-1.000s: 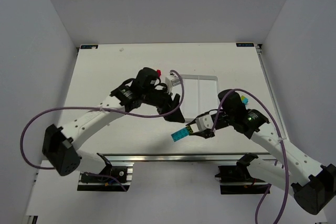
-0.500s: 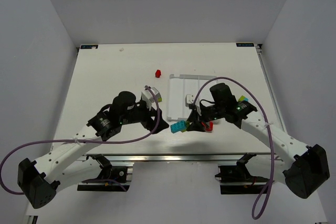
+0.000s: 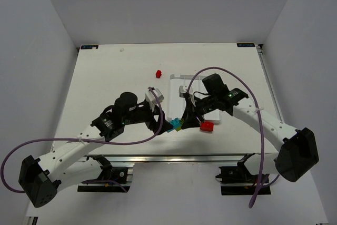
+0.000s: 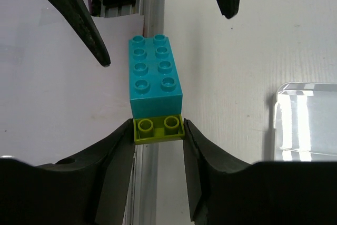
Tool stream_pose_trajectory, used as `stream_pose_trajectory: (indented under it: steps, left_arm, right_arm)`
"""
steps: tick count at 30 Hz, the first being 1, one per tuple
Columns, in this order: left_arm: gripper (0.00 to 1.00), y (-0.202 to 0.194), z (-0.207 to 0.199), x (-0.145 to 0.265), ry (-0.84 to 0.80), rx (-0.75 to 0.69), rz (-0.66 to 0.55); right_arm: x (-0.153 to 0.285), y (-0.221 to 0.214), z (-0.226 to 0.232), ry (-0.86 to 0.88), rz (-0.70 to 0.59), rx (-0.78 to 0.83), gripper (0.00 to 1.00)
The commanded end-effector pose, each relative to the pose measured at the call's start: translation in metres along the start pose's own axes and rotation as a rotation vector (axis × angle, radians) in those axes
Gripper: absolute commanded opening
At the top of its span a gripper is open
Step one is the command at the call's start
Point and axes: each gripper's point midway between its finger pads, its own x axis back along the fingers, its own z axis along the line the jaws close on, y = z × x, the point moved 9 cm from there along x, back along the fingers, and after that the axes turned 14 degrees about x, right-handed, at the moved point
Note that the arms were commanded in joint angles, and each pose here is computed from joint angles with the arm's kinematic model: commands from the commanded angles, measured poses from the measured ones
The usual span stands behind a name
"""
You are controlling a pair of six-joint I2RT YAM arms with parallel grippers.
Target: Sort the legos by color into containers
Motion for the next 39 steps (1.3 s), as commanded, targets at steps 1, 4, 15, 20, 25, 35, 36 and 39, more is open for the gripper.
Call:
stream_pose_trajectory:
  steps: [1, 4, 15, 20, 25, 35, 36, 39]
  left_arm:
    - [0.97, -0.002, -0.004, -0.003, -0.073, -0.023, 0.018]
    - [0.95, -0.003, -0.008, -0.003, -0.111, -0.019, 0.031]
    - [0.9, -0.009, -0.013, -0.001, -0.179, 0.006, 0.092]
    - [0.77, -0.009, -0.013, -0.001, -0.179, 0.014, 0.095]
    - [0.61, -0.011, -0.012, -0.004, -0.172, 0.032, 0.135]
    - [0.32, -0.012, -0.011, -0.006, -0.168, 0.042, 0.149]
    - [0.29, -0.012, -0.011, -0.006, -0.171, 0.039, 0.147]
    - [0.12, -0.007, -0.013, -0.005, -0.173, 0.031, 0.13]
  right_arm:
    - [0.004, 0.016, 0.0, 0.04, -0.049, 0.029, 0.0]
    - [0.004, 0.018, 0.0, 0.059, -0.066, 0.055, 0.0]
    - [0.003, 0.024, 0.002, 0.159, -0.11, 0.114, 0.0]
    - [0.003, 0.022, 0.002, 0.152, -0.103, 0.114, 0.0]
    - [0.004, 0.022, 0.001, 0.149, -0.105, 0.12, 0.0]
    - [0.007, 0.019, -0.003, 0.135, -0.109, 0.101, 0.0]
    - [0.006, 0.019, -0.003, 0.136, -0.106, 0.103, 0.0]
    - [0.005, 0.014, -0.003, 0.129, -0.092, 0.091, 0.0]
